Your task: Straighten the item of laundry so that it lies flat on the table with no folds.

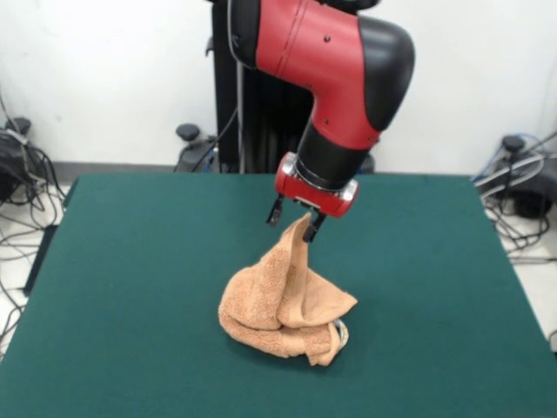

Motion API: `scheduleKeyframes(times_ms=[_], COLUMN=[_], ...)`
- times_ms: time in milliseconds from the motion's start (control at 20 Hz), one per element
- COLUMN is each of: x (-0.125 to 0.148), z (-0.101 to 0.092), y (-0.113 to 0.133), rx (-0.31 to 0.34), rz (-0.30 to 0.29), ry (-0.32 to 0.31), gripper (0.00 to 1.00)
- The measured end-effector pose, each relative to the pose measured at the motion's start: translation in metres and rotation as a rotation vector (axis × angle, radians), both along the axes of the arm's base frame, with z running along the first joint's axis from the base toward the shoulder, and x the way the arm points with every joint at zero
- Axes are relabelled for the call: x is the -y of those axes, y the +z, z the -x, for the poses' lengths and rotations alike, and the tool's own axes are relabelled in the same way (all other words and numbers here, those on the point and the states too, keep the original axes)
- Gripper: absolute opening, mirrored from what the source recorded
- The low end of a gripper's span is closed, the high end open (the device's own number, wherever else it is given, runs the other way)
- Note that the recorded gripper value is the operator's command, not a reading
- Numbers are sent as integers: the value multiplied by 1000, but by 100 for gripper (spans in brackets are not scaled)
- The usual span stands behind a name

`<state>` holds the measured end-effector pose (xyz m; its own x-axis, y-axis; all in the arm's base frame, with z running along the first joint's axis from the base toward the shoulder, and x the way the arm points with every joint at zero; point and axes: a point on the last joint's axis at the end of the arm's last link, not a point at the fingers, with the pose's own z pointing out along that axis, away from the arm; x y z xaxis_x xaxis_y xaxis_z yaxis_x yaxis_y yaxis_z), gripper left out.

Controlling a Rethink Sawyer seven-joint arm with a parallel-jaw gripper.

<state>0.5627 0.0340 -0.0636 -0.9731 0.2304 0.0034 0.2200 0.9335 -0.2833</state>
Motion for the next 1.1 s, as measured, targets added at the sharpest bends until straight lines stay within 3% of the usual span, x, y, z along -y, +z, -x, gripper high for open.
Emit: scheduleKeyframes(times_ms=[1100], x=[-1], z=[1], y=[1], rx=[-19], rz=[-3], ry=[-6], gripper=[100])
